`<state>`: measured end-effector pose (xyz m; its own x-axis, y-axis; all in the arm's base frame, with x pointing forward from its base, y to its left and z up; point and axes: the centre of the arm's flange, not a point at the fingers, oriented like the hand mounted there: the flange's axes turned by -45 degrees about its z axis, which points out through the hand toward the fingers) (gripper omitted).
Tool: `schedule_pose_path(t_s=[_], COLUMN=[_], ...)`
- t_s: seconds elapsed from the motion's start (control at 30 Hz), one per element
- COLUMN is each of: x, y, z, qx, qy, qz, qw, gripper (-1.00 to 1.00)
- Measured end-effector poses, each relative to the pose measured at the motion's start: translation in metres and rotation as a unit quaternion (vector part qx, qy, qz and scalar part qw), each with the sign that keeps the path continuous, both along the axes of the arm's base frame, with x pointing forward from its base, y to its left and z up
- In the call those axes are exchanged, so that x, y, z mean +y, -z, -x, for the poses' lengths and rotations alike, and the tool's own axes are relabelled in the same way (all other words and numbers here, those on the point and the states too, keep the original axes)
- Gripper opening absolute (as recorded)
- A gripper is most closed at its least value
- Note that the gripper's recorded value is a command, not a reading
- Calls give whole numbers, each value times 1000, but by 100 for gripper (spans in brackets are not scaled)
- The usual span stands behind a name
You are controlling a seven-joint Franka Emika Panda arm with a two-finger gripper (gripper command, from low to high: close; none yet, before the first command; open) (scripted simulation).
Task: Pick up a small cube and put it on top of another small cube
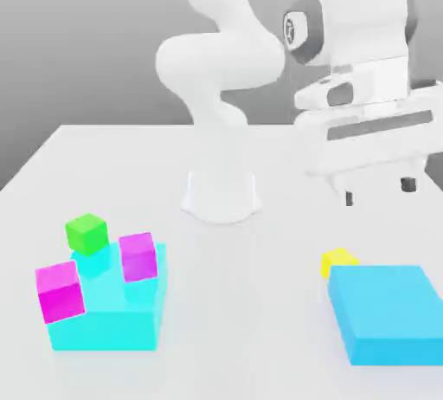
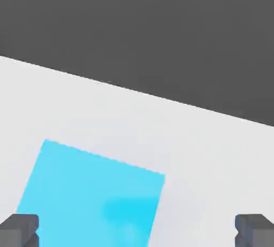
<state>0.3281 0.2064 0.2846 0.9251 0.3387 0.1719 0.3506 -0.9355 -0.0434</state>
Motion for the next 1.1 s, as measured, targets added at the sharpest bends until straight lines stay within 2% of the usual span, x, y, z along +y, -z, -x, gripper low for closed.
schedule_pose_path(t_s=[0.17, 0.4, 0.43, 0.67, 0.93, 1.1], x=[9, 9, 9, 8, 10, -36], y=[92, 149, 157, 158, 101, 71], z=[77, 84, 85, 85, 86, 41], qx=[64, 72, 71, 71, 70, 70], qy=[-50, -54, -54, -54, -57, -42], qz=[50, 53, 53, 53, 55, 54], qw=[995, 995, 995, 995, 994, 995], gripper=[0, 0, -100, -100, -100, -100])
